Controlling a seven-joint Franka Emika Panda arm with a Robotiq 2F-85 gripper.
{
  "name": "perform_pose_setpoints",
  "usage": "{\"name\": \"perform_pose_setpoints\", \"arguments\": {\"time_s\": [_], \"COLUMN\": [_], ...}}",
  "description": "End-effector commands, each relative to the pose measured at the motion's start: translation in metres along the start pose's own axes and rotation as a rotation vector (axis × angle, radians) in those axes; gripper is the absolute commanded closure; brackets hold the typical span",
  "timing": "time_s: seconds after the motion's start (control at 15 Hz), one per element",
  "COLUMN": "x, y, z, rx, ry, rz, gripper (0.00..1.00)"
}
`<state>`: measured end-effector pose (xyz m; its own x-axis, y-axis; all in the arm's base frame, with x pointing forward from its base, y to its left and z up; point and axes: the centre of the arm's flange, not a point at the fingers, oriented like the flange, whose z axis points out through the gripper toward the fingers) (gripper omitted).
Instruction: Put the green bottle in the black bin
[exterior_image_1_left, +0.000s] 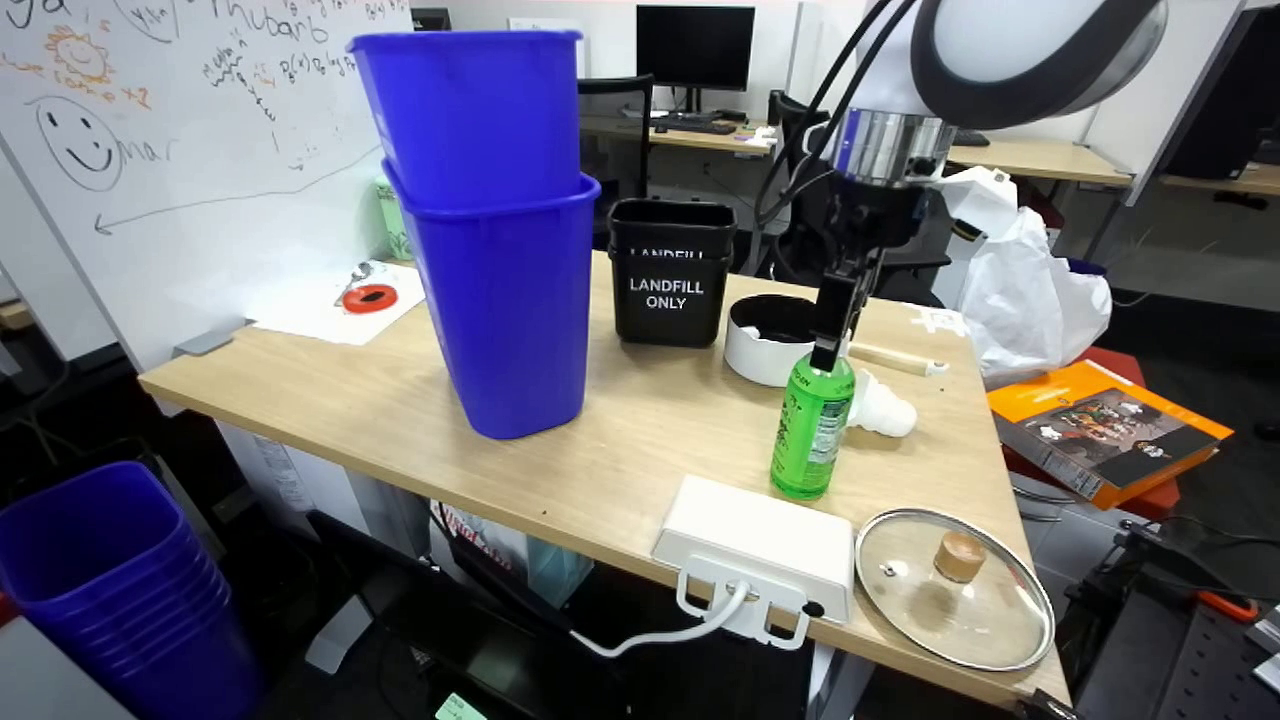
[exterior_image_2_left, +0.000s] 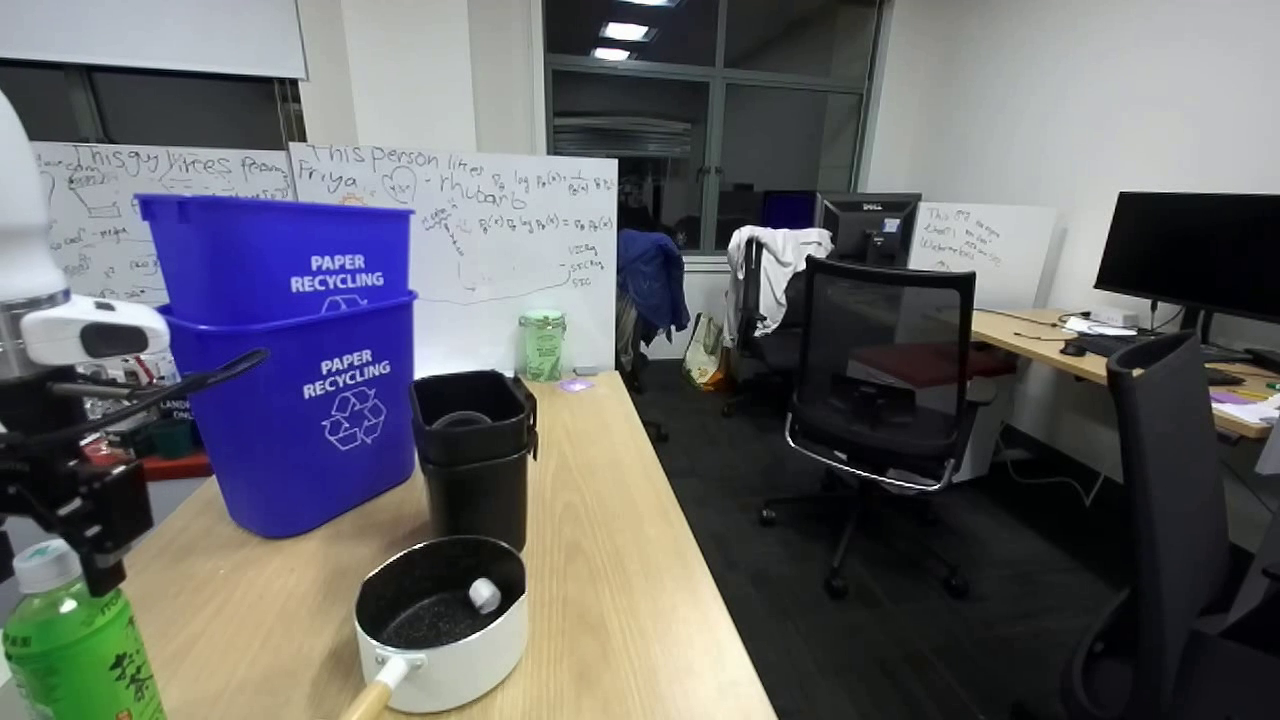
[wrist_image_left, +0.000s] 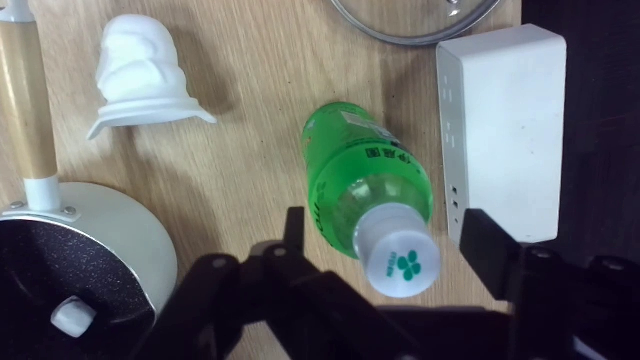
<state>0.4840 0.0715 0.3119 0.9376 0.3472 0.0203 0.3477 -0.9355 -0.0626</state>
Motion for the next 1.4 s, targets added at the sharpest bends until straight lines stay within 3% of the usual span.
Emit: {"name": "perform_pose_setpoints", "arguments": {"time_s": [0.0, 0.33, 0.47, 0.8, 1.33], "x": [0.003, 0.006, 0.008, 0.022, 0.084], "y": [0.002, 0.003, 0.004, 0.0, 0.011], "z": [0.006, 0.0, -0.007, -0.041, -0.128], "rx": [-0.004, -0.025, -0.031, -0.037, -0.197], "ry": [0.021, 0.015, 0.014, 0.068, 0.332], "rz": [-0.006, -0.017, -0.016, 0.004, -0.055], "gripper": [0.48, 0.83, 0.89, 0.89, 0.89]}}
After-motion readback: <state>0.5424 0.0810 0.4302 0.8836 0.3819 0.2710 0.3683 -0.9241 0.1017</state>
